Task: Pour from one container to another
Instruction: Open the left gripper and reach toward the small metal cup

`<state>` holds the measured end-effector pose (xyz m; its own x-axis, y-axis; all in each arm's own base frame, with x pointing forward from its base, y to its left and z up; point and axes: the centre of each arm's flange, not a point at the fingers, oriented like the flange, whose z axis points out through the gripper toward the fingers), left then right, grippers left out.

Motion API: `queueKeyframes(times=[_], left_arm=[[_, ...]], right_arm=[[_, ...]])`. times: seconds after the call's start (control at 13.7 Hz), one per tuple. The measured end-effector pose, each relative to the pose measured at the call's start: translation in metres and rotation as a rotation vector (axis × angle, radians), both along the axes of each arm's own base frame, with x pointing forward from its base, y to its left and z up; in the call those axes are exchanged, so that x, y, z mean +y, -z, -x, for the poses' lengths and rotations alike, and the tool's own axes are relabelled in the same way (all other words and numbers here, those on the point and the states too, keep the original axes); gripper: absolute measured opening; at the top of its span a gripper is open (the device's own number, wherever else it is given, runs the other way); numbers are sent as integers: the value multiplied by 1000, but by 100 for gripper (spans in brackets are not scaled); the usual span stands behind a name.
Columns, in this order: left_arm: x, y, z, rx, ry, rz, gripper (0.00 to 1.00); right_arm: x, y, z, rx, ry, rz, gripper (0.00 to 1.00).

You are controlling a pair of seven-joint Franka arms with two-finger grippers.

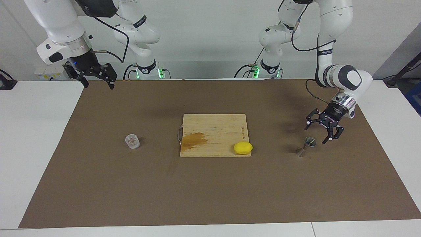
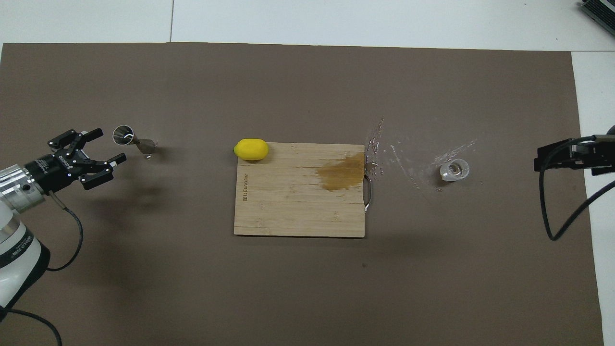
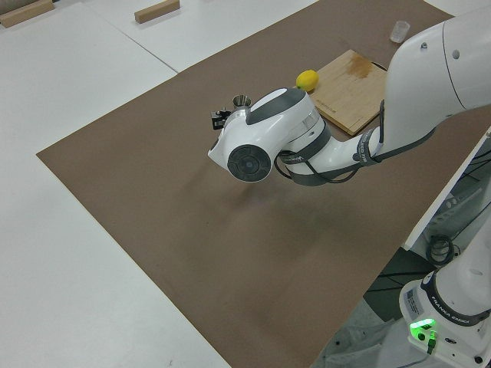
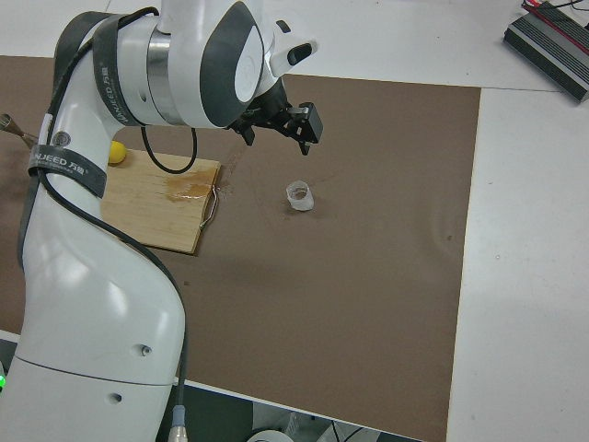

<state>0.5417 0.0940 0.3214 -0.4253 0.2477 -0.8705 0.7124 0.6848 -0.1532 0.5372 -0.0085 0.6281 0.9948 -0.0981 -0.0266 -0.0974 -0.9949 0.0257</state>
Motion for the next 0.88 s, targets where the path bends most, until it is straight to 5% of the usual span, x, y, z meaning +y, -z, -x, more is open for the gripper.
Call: queueKeyframes(times=[0.51,0.88], left_arm=[[-16,10,-9,-4,-12,-1,97],[-19,10,-9,-14,-3,-11,83]], right_arm=[[0,0,0,0,0,0,100],[0,0,0,0,0,0,100]])
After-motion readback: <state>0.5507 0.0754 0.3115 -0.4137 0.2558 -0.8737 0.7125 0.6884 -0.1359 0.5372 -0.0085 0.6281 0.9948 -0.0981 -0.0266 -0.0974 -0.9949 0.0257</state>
